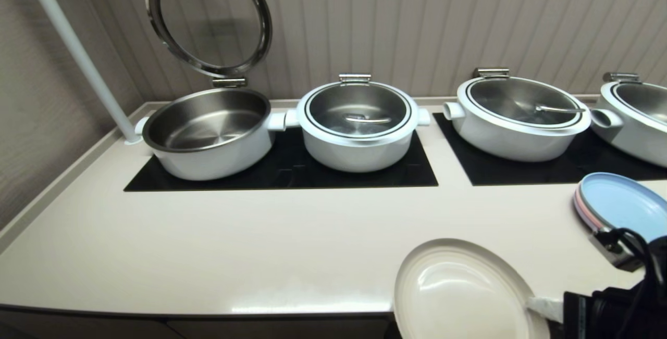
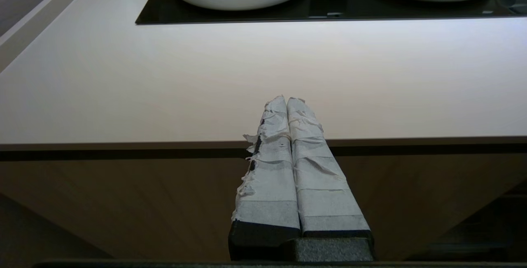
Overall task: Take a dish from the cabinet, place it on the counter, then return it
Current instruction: Place it on the table
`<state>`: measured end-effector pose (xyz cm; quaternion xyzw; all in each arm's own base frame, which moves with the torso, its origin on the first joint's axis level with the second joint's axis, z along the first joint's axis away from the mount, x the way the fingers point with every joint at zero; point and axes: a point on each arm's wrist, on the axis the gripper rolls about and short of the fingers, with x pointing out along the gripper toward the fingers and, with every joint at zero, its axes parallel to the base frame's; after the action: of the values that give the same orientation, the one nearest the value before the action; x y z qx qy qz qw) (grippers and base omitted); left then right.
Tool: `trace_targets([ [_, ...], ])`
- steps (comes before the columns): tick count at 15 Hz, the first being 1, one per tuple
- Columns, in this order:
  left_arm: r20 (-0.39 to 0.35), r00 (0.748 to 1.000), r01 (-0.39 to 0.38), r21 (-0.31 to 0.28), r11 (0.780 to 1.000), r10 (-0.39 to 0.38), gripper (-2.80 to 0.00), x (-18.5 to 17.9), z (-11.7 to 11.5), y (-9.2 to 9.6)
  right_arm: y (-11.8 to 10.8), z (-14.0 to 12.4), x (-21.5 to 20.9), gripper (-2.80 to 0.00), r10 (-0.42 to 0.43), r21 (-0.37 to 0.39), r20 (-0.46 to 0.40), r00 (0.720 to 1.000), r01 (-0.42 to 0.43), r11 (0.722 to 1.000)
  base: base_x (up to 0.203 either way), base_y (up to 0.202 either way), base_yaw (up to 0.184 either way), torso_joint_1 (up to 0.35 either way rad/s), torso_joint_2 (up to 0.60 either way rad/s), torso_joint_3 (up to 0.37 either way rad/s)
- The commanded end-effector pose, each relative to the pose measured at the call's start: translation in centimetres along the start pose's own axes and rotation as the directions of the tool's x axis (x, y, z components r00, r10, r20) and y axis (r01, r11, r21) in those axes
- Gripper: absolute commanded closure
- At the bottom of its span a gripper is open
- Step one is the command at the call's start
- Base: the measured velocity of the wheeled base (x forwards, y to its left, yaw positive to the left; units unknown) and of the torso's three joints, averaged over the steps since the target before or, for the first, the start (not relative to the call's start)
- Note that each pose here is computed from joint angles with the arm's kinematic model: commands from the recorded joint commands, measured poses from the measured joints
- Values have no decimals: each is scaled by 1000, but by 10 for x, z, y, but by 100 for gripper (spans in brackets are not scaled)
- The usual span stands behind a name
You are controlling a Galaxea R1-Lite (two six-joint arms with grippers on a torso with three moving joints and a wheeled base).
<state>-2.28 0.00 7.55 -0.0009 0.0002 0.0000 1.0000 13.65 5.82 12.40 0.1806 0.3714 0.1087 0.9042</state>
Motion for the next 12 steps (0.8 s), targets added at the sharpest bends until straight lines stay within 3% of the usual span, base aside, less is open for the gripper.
trace_targets([
  [1,0,1000,0,0,1000,0,0,0,0,0,3,6,11,0,-15,4,-26,1000,15,1000,0,0,0,0,0,0],
  [12,0,1000,0,0,1000,0,0,0,0,0,2,49,52,0,-90,68,-13,996,91,994,0,0,0,0,0,0],
])
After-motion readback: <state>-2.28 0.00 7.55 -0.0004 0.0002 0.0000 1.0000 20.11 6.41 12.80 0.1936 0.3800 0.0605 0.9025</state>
